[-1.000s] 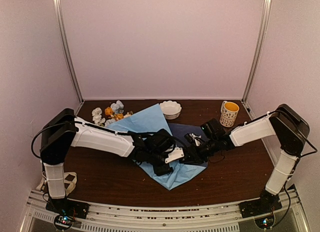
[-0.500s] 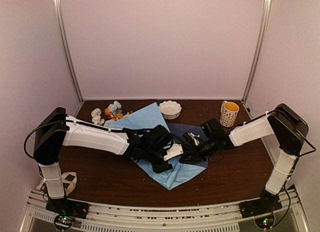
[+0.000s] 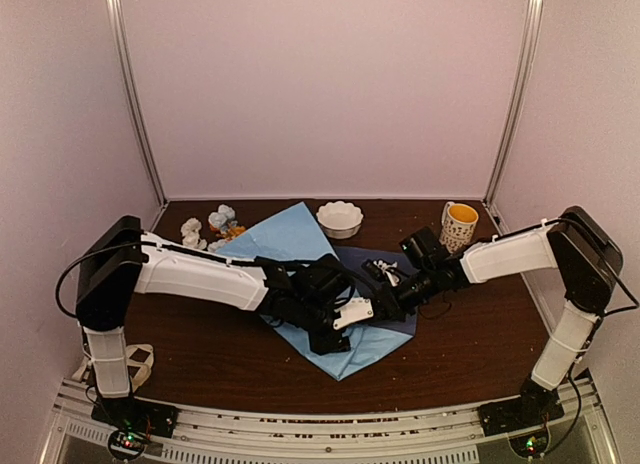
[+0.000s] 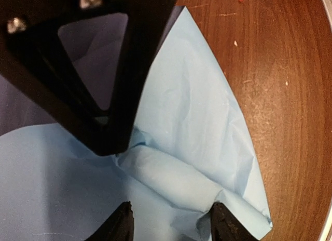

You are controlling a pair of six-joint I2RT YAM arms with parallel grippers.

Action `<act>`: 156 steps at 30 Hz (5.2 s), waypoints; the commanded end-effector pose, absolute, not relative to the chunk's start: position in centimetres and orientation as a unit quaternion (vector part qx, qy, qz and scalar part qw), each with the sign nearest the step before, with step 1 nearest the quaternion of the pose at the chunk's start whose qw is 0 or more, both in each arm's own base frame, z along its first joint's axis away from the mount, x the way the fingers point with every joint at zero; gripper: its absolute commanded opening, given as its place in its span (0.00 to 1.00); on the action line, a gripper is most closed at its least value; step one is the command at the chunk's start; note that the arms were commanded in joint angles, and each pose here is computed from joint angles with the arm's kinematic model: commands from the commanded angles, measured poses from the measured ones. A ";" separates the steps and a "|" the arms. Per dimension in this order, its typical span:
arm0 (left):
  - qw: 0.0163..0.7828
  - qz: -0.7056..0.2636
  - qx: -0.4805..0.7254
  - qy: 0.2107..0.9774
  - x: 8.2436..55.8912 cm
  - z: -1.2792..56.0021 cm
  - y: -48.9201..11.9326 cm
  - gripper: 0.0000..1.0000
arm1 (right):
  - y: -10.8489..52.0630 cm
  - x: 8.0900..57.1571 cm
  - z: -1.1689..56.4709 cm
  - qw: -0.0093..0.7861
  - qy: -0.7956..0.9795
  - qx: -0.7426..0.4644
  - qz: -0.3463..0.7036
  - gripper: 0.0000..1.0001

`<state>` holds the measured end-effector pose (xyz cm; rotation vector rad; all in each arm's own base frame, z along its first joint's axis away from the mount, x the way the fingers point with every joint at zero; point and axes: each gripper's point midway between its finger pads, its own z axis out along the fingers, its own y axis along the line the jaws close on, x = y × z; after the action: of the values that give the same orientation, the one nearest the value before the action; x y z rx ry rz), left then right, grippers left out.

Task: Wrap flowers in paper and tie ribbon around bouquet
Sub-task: Press the fold line of the 2/3-folded wrapping paper, then pick up the two-thirds-folded wrapping paper from the center of the board.

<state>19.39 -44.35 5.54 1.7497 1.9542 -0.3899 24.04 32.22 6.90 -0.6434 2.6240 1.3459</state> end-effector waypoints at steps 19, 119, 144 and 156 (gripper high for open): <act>0.244 -0.158 0.633 0.718 19.0 4.8 -44.7 0.59 | 28.0 25.5 9.0 0.137 0.895 -0.056 0.421 0.38; 0.129 -0.296 0.588 0.742 17.9 2.0 -46.2 0.61 | 20.2 21.1 2.4 0.101 0.931 0.096 0.338 0.45; 0.129 -0.314 0.571 0.748 18.5 1.8 -45.7 0.62 | 23.6 23.4 5.3 0.140 0.920 0.031 0.366 0.00; 0.125 -0.366 0.546 0.743 19.2 2.0 -45.3 0.64 | 28.9 21.0 11.0 0.250 0.881 -0.222 0.334 0.00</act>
<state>19.10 -46.35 3.25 1.6201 2.1051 -1.0402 21.00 28.96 10.36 -0.4555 2.4801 1.0076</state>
